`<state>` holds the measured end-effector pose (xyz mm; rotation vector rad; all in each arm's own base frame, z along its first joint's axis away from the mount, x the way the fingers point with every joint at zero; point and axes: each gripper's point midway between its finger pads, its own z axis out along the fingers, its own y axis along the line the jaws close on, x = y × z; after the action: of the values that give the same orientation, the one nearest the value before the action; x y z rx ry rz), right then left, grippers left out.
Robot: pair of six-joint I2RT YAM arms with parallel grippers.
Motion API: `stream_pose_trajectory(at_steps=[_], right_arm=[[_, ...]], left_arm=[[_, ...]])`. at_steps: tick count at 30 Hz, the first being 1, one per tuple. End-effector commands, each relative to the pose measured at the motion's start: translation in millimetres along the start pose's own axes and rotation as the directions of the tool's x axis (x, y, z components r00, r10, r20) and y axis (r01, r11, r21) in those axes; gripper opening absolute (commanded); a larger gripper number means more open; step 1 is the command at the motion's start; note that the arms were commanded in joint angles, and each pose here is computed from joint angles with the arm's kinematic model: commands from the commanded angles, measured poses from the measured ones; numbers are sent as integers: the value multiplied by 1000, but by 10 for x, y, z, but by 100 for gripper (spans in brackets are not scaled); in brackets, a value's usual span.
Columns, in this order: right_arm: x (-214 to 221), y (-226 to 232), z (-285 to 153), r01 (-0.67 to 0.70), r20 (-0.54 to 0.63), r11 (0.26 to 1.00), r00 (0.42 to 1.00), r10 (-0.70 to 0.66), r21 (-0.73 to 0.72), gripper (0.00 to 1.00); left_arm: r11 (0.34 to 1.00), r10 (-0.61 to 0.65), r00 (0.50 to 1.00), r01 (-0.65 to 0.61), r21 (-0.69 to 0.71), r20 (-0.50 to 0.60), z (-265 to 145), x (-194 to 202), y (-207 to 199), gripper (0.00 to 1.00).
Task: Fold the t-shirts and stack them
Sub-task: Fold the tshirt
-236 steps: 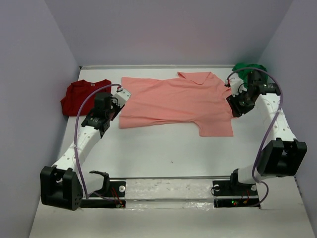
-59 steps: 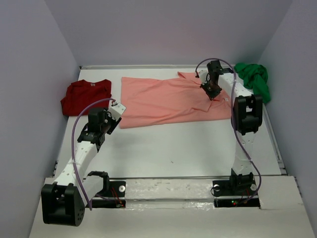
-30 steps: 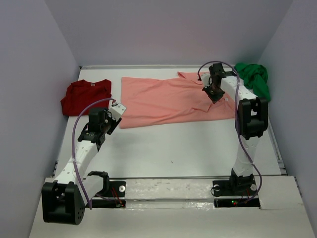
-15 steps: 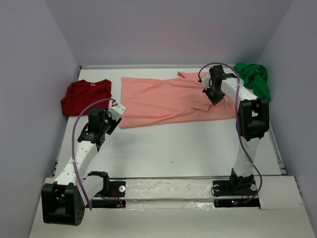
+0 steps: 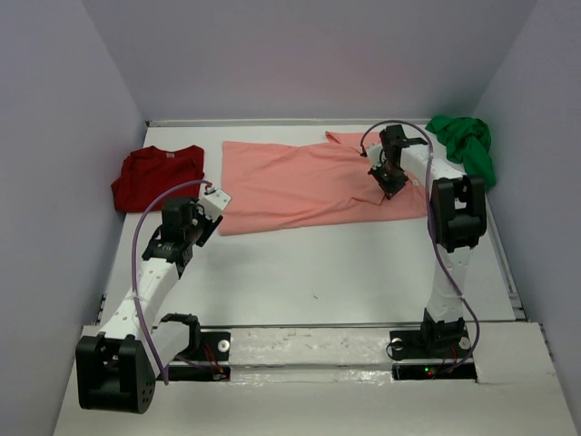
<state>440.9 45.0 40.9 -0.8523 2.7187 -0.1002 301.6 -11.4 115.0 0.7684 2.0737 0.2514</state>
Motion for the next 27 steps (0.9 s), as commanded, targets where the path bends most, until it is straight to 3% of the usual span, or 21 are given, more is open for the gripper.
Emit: stream_pose_trajectory(at_steps=[1, 12, 27], right_arm=[[-207, 50, -3, -8, 55, 999, 998, 10, -31, 0], [-353, 96, 179, -17, 62, 996, 998, 22, -88, 0], [-886, -3, -18, 0, 160, 994, 987, 18, -107, 0]], left_arm=[[999, -4, 1000, 5, -36, 28, -7, -81, 97, 56], [999, -10, 1000, 11, -32, 22, 9, -52, 75, 56], [999, -9, 1000, 9, -30, 11, 41, -34, 74, 56]])
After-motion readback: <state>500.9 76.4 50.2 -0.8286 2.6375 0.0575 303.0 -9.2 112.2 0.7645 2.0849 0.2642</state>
